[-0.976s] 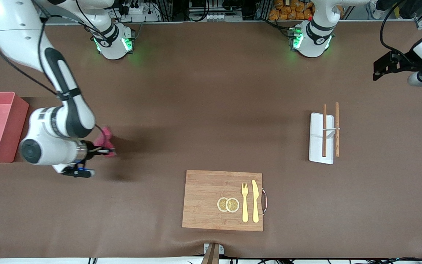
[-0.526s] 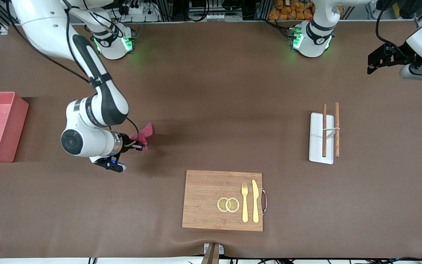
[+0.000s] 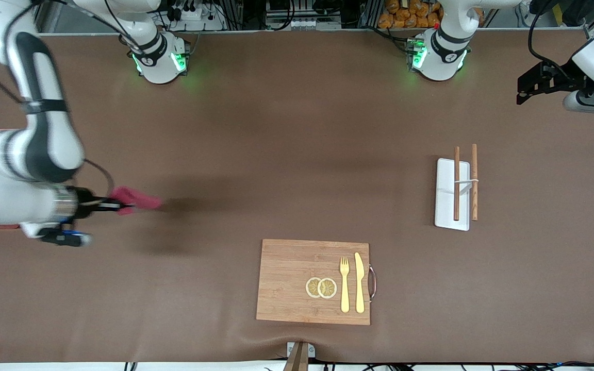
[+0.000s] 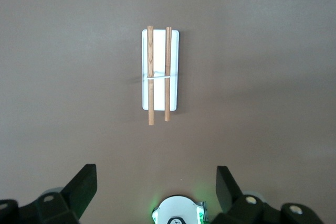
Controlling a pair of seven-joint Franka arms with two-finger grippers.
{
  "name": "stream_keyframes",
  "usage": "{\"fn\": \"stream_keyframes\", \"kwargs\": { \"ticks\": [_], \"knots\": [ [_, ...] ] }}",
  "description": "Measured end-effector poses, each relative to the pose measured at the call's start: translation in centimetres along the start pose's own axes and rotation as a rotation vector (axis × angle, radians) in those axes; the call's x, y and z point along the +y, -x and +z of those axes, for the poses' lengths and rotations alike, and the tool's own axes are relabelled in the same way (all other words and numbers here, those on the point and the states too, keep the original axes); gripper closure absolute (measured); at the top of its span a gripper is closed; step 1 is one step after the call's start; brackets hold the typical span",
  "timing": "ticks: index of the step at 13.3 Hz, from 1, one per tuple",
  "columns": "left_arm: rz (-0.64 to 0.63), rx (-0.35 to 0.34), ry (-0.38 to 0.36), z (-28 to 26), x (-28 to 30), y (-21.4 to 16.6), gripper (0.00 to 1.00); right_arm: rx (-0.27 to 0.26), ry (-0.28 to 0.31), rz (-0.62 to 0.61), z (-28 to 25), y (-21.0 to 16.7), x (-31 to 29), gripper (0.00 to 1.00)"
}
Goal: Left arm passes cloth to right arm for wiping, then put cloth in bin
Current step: 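Wipe the table with the cloth held in the right gripper, then move the cloth over the pink bin and open the right gripper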
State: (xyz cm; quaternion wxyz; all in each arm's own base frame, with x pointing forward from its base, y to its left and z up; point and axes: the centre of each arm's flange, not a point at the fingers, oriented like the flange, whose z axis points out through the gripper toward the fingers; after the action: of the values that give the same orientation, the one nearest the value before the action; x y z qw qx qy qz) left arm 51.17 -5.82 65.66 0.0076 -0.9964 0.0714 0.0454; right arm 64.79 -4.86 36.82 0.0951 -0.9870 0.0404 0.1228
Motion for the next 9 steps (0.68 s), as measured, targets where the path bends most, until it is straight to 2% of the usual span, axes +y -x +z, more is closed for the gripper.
{"fn": "stream_keyframes", "kwargs": {
  "ticks": [2,4,9],
  "knots": [
    [-0.035,0.017,-0.002,0.0,0.7,-0.3,0.00,0.038,0.026,-0.100,-2.7,0.6,6.7,0.95],
    [-0.049,0.022,-0.002,0.1,1.0,-0.4,0.00,0.079,0.105,-0.208,-6.4,1.7,13.1,0.95],
    [-0.053,0.028,-0.002,0.2,0.9,-0.7,0.00,0.109,0.185,-0.348,-15.0,8.2,28.0,0.95]
  ]
}}
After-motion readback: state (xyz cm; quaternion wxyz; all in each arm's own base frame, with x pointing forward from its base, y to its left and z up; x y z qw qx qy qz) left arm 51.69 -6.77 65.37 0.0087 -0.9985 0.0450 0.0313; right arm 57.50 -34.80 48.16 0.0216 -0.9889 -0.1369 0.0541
